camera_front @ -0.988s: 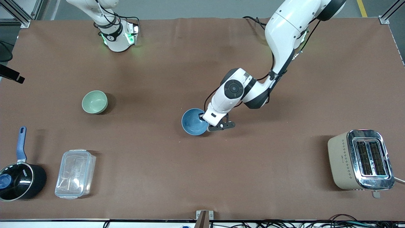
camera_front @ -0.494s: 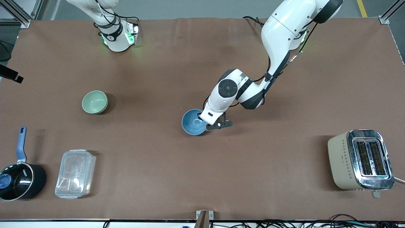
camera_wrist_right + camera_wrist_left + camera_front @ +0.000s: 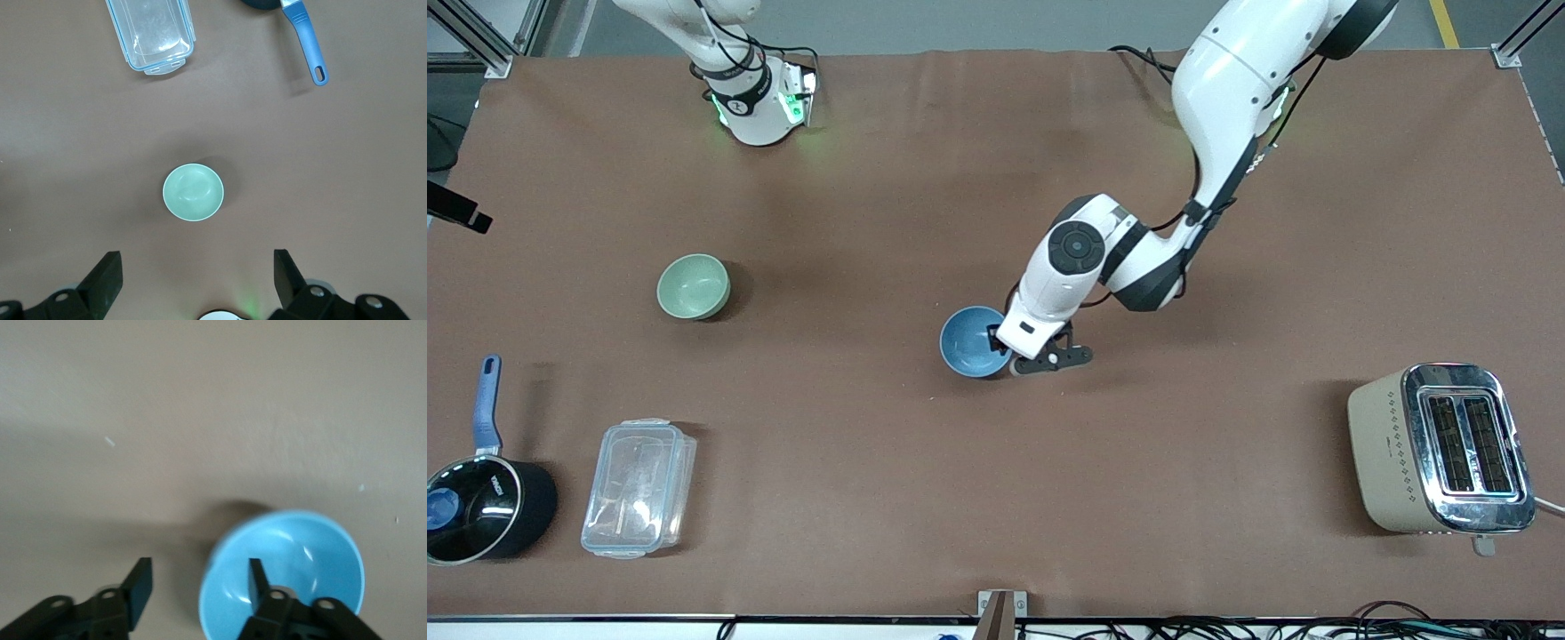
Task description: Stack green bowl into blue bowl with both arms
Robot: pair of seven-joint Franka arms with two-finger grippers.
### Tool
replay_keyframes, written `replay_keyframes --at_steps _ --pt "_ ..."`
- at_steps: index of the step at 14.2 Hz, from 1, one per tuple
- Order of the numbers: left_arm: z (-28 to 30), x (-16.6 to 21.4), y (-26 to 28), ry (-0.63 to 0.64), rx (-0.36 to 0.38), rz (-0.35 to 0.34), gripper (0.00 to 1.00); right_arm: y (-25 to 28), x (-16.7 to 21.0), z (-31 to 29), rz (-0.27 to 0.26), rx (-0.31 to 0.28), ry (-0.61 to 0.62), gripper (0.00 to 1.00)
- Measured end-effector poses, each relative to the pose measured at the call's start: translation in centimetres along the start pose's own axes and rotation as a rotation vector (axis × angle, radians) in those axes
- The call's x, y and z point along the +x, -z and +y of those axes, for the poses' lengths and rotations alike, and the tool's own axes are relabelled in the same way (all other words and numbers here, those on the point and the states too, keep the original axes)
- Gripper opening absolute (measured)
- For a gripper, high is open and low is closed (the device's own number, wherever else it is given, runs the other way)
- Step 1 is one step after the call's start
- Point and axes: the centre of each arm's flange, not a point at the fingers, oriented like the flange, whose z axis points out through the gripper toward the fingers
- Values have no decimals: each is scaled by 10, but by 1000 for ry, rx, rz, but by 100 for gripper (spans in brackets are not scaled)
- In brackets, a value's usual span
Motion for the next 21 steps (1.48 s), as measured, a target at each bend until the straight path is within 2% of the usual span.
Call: replay_keyframes --at_steps 2,3,7,10,18,21 --pt "-18 30 49 28 32 18 94 0 0 0 0 0 2 100" --pt "-29 44 76 37 48 25 100 0 0 0 0 0 2 100" --pt "-79 84 170 79 100 47 100 0 0 0 0 0 4 100" --pt "-110 100 217 125 126 56 100 0 0 0 0 0 4 100" --pt "-179 120 305 147 164 82 100 0 0 1 0 0 3 100" --pt "-206 124 335 98 176 92 100 0 0 3 0 0 0 100"
